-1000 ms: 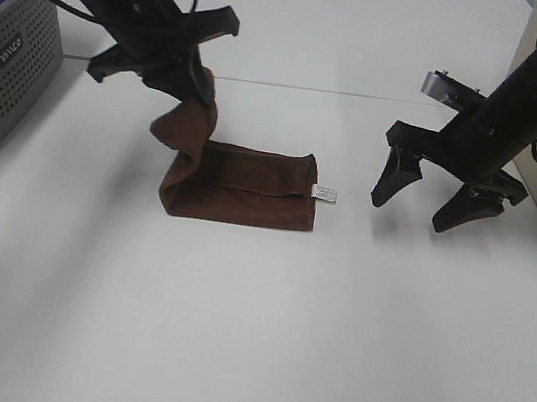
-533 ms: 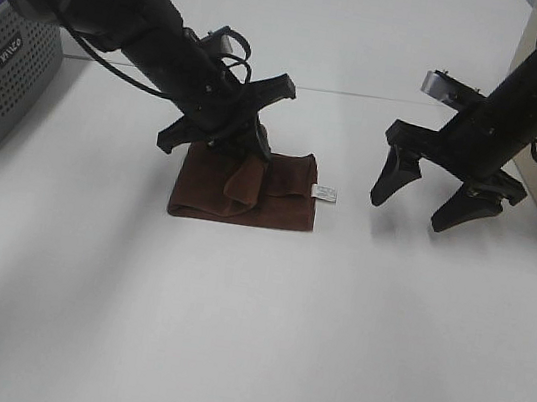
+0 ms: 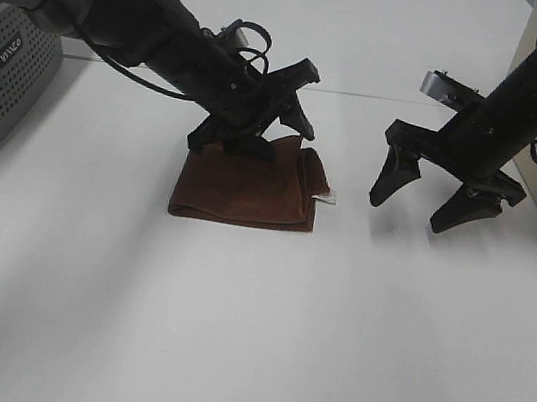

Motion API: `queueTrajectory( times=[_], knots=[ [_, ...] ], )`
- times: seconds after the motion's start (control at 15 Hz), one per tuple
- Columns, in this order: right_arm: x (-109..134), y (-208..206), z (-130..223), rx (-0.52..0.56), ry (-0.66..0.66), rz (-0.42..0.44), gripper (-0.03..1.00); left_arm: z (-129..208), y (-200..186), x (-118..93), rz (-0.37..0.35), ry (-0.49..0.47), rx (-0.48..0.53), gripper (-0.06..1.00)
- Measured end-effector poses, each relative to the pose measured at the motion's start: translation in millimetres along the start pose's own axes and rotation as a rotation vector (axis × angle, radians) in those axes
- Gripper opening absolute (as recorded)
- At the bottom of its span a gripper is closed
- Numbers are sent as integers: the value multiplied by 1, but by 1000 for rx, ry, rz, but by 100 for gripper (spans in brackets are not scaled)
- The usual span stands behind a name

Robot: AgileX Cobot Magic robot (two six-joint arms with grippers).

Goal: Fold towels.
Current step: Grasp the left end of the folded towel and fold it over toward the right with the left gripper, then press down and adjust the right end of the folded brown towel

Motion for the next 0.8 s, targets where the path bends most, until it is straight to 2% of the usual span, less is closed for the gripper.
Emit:
queueTrajectory(
  times=[0.2, 0.4, 0.53, 0.8],
  knots=[
    [9, -4, -1, -17, -21, -79, 81, -2, -5, 2, -7, 64, 40, 62],
    [38, -19, -12, -168, -103, -326, 81, -34, -49, 2, -27, 155, -1, 63],
    [64, -20, -29, -333, -144, -551, 81, -55, -93, 2, -88, 258, -42, 63],
    [89, 14, -48, -355, -206, -570, 80, -56, -104, 9, -189, 361, -16, 63]
  ],
)
Point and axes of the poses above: a point on each arm's last joint axis where the gripper is mounted, y pointing out along that axis toward the gripper, x along the wrist's bending axis when the last joint is at zero, z = x × y, the point moved 1 cm from there along y, pointing out along that axis toward the gripper, and after that the axes turned 14 degrees about -y, right-handed, at the moved point
